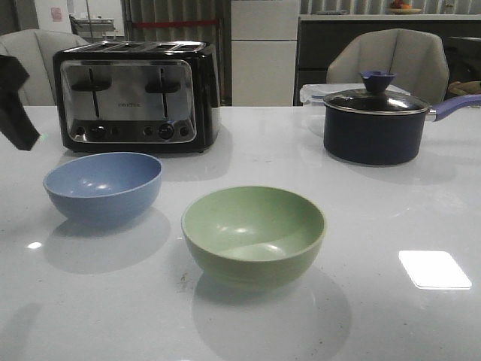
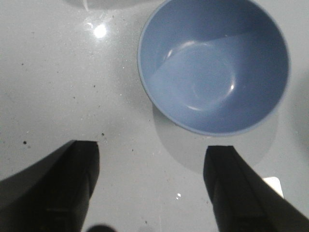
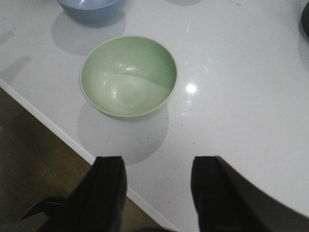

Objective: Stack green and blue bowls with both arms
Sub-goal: 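Lower the left gripper and grasp the rim of the light blue bowl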

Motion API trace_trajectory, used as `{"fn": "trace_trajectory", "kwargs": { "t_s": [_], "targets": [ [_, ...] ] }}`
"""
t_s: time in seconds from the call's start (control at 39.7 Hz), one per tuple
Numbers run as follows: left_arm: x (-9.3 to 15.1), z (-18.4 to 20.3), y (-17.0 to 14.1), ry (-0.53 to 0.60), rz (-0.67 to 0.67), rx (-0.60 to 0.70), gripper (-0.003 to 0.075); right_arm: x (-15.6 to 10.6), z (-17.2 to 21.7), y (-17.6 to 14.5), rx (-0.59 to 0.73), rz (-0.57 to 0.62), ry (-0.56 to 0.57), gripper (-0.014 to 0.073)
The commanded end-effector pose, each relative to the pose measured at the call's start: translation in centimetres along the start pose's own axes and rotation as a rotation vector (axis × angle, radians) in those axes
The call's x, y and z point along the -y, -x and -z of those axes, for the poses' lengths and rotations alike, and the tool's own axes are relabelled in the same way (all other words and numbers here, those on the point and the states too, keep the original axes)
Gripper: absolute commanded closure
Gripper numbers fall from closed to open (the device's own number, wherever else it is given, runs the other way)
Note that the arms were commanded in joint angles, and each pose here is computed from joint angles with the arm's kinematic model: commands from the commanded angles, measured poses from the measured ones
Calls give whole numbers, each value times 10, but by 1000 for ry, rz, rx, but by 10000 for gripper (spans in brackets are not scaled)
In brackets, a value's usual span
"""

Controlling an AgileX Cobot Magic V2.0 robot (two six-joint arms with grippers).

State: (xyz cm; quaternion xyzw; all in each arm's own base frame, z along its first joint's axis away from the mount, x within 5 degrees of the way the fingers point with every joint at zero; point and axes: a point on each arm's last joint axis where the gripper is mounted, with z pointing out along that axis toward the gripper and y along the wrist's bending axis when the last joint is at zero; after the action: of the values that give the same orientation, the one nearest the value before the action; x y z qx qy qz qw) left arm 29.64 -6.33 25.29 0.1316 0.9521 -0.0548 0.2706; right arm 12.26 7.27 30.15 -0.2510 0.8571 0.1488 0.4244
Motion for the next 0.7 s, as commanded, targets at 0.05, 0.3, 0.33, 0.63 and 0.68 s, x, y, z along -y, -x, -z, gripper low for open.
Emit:
{"fn": "trace_trajectory", "kwargs": {
  "t_s": [0.05, 0.3, 0.33, 0.63, 0.68],
  "targets": [
    [-1, -19, 34, 0, 4, 74, 203, 0, 6, 13, 91, -2, -6, 160],
    [-6, -70, 57, -7, 33, 55, 224, 0, 6, 13, 91, -2, -6, 160],
    [-6, -74, 57, -9, 37, 48, 235, 0, 6, 13, 91, -2, -6, 160],
    [-6, -85, 61, -29, 68, 33, 493, 0, 6, 13, 91, -2, -6, 160],
    [-5, -85, 60, -31, 68, 26, 544, 0, 6, 13, 90, -2, -6, 160]
  ]
}}
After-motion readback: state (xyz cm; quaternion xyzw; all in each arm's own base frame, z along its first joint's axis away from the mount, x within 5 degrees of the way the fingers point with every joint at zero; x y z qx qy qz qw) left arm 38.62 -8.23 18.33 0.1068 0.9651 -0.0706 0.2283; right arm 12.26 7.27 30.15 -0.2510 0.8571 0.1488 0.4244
